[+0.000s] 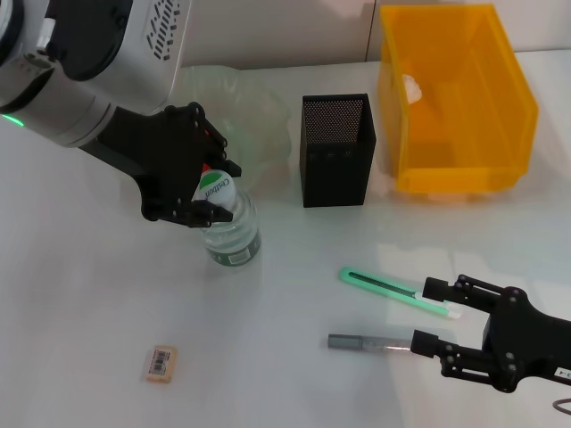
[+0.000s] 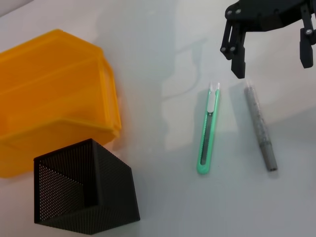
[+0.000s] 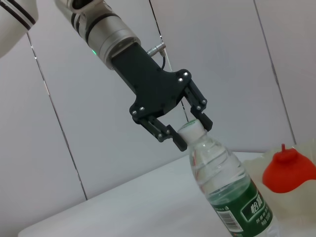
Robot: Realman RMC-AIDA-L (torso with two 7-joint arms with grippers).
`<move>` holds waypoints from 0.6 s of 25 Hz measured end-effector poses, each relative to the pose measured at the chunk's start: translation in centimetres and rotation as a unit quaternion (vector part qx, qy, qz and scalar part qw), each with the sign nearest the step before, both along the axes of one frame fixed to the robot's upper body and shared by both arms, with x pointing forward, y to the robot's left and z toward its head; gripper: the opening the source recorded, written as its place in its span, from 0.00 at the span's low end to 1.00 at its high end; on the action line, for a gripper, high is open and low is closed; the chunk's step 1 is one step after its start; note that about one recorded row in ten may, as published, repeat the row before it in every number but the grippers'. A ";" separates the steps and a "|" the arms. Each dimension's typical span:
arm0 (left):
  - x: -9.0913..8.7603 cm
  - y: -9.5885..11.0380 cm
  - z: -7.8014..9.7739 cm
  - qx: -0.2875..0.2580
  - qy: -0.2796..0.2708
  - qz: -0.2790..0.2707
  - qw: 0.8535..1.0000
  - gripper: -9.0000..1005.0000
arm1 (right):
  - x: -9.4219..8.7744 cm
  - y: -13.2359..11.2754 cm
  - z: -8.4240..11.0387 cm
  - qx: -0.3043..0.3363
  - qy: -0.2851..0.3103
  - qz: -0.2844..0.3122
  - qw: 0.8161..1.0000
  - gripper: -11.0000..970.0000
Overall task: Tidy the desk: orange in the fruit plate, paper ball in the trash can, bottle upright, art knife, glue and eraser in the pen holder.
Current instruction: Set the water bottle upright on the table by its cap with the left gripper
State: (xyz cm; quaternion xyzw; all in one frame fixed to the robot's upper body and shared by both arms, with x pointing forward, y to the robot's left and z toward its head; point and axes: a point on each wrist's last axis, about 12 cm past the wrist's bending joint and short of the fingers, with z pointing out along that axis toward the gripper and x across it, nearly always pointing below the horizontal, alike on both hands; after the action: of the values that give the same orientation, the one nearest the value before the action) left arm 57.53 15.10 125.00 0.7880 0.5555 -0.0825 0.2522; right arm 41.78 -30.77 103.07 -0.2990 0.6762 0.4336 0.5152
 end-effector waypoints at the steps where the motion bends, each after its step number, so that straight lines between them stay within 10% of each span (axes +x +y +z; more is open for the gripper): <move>1: 0.0 0.0 0.1 0.001 0.001 0.002 1.000 0.47 | 0.0 0.0 0.0 0.000 0.000 0.000 1.000 0.78; 15: 0.4 0.0 1.1 0.029 0.014 0.027 0.999 0.48 | 0.1 0.1 -0.1 -0.002 0.001 0.001 1.000 0.78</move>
State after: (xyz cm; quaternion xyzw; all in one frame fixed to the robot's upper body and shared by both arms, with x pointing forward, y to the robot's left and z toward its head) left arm 57.96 15.15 126.13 0.7782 0.5825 -0.0704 0.2240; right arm 41.84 -30.65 102.99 -0.3000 0.6774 0.4333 0.5132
